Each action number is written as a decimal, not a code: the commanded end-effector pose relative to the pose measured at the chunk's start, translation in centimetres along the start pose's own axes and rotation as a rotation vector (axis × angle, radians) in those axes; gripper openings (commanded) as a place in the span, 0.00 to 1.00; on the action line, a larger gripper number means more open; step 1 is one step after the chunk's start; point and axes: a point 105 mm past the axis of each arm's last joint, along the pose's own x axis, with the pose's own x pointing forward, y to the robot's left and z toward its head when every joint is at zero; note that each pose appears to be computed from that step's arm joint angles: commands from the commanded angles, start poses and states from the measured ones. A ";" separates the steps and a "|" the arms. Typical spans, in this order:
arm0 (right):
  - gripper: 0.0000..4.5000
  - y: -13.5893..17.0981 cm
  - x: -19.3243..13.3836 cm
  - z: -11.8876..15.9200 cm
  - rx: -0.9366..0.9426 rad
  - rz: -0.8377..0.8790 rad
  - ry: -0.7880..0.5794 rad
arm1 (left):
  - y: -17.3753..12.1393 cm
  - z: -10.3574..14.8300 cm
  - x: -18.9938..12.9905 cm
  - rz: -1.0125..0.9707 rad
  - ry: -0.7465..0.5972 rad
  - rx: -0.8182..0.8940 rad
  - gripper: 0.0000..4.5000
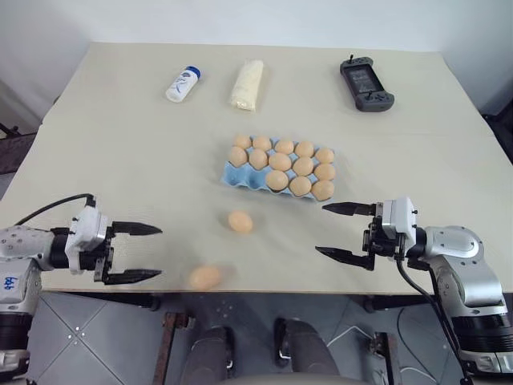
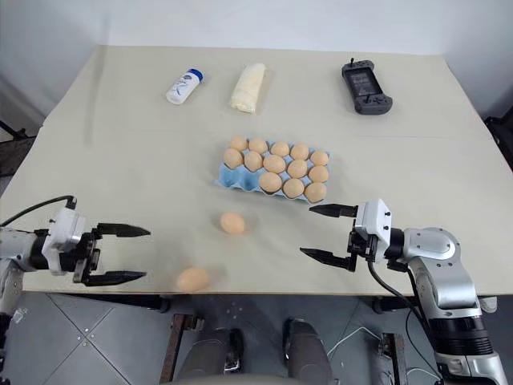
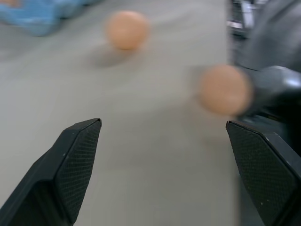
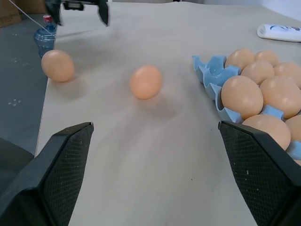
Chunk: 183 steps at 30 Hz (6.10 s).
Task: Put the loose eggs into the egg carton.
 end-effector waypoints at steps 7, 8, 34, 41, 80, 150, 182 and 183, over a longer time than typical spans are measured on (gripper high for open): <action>0.99 -0.6 -0.1 0.8 -0.031 -0.002 -0.014 | -2.2 1.3 2.7 -0.114 -0.042 0.078 1.00; 0.99 -0.6 -0.1 0.8 -0.032 -0.004 -0.016 | -2.4 1.2 3.1 -0.116 -0.048 0.090 1.00; 1.00 0.5 1.3 1.5 -0.036 0.074 -0.062 | -1.5 -0.6 9.0 0.017 -0.136 0.050 0.60; 1.00 1.1 1.9 2.8 -0.040 0.086 -0.158 | 0.9 2.7 8.1 0.074 -0.257 0.034 0.46; 1.00 1.8 -1.2 3.0 -0.030 -0.316 -0.125 | 13.6 10.9 19.1 0.338 -0.393 0.186 0.96; 1.00 0.3 -2.2 0.4 -0.017 -0.317 -0.058 | 11.4 8.6 14.8 0.366 -0.488 0.109 0.34; 1.00 -0.9 -2.9 0.2 -0.028 -0.311 -0.042 | 10.3 2.3 4.1 0.392 -0.115 0.124 0.80; 1.00 -1.2 -3.0 0.2 -0.029 -0.304 -0.038 | 9.6 2.1 3.5 0.398 -0.105 0.135 0.80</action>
